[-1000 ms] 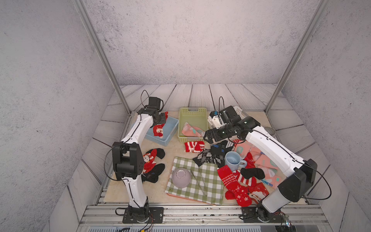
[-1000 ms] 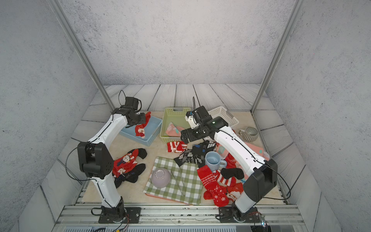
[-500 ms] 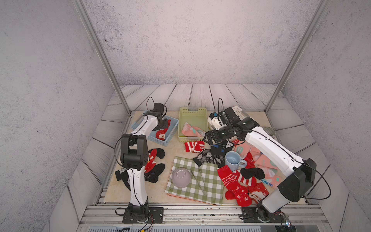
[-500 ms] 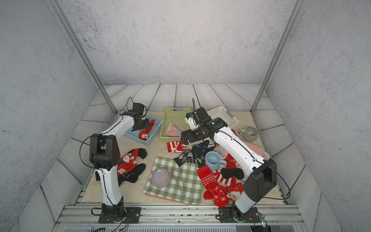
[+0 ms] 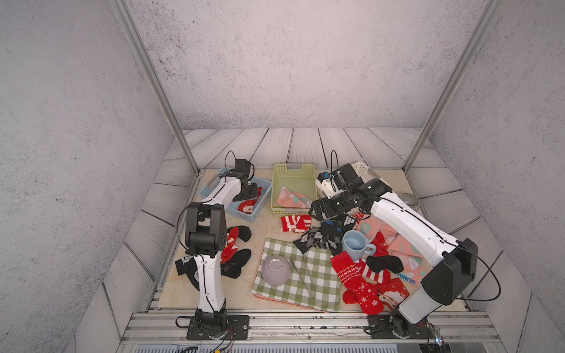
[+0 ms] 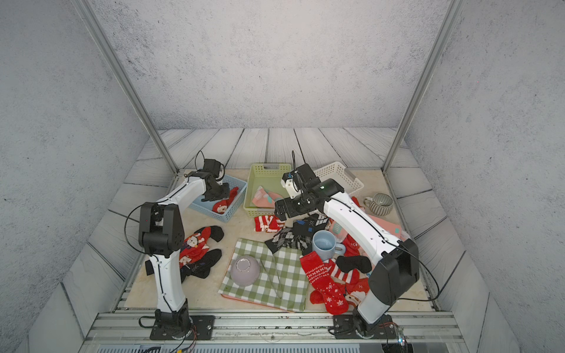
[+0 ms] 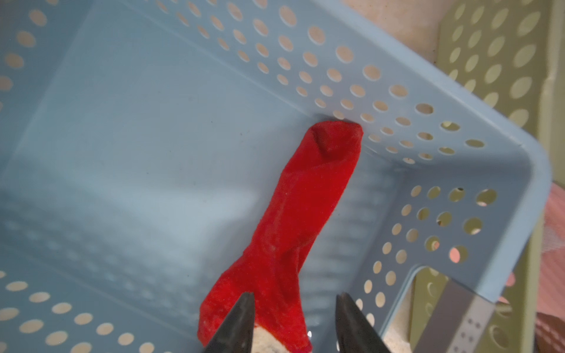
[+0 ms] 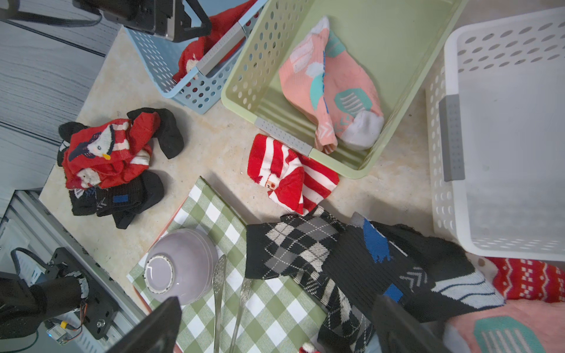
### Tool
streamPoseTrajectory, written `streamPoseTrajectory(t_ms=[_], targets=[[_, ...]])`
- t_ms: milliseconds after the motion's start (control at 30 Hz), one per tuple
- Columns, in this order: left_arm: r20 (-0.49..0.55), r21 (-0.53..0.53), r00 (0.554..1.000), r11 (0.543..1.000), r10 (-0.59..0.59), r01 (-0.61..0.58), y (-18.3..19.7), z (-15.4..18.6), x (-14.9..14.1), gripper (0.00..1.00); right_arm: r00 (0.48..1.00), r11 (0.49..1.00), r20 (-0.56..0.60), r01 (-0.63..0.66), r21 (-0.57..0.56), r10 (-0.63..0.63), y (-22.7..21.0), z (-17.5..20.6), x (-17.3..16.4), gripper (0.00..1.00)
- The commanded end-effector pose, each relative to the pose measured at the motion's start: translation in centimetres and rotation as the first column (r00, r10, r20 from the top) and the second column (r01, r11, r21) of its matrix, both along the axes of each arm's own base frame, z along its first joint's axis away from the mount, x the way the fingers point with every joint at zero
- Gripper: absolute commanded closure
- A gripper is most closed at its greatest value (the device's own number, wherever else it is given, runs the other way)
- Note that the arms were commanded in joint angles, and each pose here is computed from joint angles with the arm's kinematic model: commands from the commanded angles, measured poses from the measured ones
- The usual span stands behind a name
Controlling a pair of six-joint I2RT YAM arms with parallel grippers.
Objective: Sort the socks into the basket by color
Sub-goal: Place the sock in the bin, then pick up the sock from the center of the board.
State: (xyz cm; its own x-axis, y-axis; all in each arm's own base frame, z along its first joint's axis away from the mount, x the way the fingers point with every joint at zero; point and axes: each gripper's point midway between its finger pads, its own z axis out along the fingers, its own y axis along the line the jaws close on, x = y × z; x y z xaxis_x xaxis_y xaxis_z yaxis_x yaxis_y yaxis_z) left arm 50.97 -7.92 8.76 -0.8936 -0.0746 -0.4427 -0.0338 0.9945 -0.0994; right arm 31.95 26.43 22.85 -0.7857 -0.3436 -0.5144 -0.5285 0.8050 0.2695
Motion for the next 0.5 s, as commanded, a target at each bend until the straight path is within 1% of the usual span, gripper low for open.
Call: streamPoseTrajectory(t_ms=[0,200,233,300,367,467], targets=[[0.077,-0.037,0.997,0.999,0.000,0.003,-0.1,4.1,-0.3,0.50,0.999,1.000,-0.050,0.000,-0.005,0.000,0.1,-1.3,-0.4,0.01],[0.215,-0.125,0.976,0.991,-0.029,0.057,-1.3,10.4,-1.3,0.48,0.996,0.999,-0.088,0.005,-0.038,-0.008,-0.3,-3.1,-0.7,0.00],[0.227,-0.137,0.973,0.988,-0.033,0.065,-1.6,11.3,-1.8,0.48,0.995,0.999,-0.098,-0.001,-0.046,-0.004,-0.3,-3.5,-0.9,0.04],[0.250,-0.155,0.967,0.984,-0.048,0.089,-2.1,12.9,-3.0,0.49,0.993,0.998,-0.120,-0.006,-0.058,-0.001,-0.3,-4.5,-1.0,0.08],[0.270,-0.160,0.959,0.978,-0.088,0.135,-3.2,14.2,-4.7,0.49,0.990,0.998,-0.138,-0.005,-0.069,-0.004,-0.3,-5.2,-1.1,0.11],[0.279,-0.144,0.947,0.968,-0.161,0.207,-5.3,14.8,-7.3,0.49,0.993,0.998,-0.120,0.012,-0.059,-0.019,-0.4,-5.2,-0.9,0.15]])
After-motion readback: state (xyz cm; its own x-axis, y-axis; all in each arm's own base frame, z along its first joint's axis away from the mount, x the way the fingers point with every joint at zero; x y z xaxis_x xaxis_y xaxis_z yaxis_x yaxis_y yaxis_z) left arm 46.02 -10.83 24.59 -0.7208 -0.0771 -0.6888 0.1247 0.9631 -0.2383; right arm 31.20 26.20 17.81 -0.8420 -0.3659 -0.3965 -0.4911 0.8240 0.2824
